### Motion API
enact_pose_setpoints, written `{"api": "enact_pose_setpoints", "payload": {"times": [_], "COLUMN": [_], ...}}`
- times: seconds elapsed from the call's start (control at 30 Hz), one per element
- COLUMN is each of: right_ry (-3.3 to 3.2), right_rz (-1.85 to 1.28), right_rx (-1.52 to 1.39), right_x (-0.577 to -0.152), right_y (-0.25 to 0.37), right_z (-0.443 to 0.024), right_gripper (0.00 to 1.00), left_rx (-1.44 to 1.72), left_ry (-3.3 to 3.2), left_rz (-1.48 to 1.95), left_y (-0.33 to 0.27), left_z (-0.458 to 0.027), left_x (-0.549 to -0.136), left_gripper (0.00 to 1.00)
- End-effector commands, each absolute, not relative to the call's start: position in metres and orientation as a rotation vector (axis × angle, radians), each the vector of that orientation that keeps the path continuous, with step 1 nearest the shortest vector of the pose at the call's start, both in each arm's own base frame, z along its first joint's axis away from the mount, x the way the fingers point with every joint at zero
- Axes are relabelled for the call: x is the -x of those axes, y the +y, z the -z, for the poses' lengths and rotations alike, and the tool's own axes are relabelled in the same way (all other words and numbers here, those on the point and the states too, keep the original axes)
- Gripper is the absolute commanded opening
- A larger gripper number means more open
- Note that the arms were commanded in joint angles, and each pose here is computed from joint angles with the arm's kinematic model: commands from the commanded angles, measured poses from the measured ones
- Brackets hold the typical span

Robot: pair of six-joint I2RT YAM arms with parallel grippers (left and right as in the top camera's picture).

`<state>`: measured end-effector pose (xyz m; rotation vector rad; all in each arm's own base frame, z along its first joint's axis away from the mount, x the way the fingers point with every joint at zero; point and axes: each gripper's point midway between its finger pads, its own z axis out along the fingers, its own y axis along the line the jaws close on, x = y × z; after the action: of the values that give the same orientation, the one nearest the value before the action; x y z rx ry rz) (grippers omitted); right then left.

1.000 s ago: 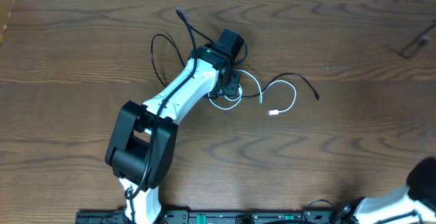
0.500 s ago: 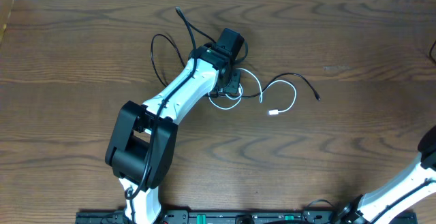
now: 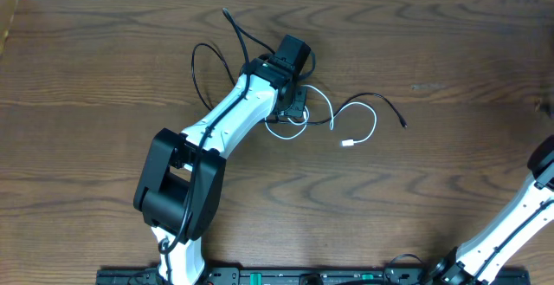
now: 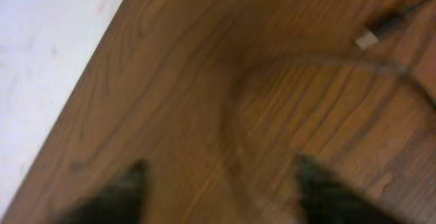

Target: Untangle cables

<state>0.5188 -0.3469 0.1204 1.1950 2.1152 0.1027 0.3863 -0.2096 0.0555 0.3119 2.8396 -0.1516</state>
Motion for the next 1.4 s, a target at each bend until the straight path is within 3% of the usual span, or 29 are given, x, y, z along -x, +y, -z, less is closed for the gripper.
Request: {"api": "enact_pose_setpoints", "payload": {"times": [0.0, 0.17, 0.43, 0.6, 1.03, 1.37], "right_ry": [2.128, 2.167, 2.309, 2.407, 2.35, 1.98], "right_rz": [-0.059, -0.152, -0.569, -0.778, -1.022, -1.271], "right_rx": [-1.06, -0.953, -0.549, -0.206, 0.602, 0.949], "right_x": [-0.527, -0.521, -0.495, -0.485, -0.448, -0.418], "right_y": [-0.329, -0.286, -0.153, -0.071, 0.095, 0.162], "right_z": [-0.158, -0.205, -0.271, -0.267, -0.27, -0.309], "right_gripper": [0.99, 0.99, 0.99, 0.99, 0.99, 0.99], "left_rx": [-0.282, -0.282, -0.411, -0.461, -0.378, -0.374], "left_ry": [2.817, 2.805, 2.782, 2.7, 2.205, 2.0], "left_rz": [0.138, 0.145, 0.296, 0.433, 0.636, 0.737], "left_y": [-0.207, -0.209, -0.228, -0.241, -0.238, -0.238], "left_z": [-0.064, -0.065, -0.078, -0.125, -0.309, -0.374], "left_x": [-0.391, -0.394, -0.39, -0.384, -0.371, -0.357], "left_gripper": [0.07, 0.08, 0.07, 0.07, 0.07, 0.07]}}
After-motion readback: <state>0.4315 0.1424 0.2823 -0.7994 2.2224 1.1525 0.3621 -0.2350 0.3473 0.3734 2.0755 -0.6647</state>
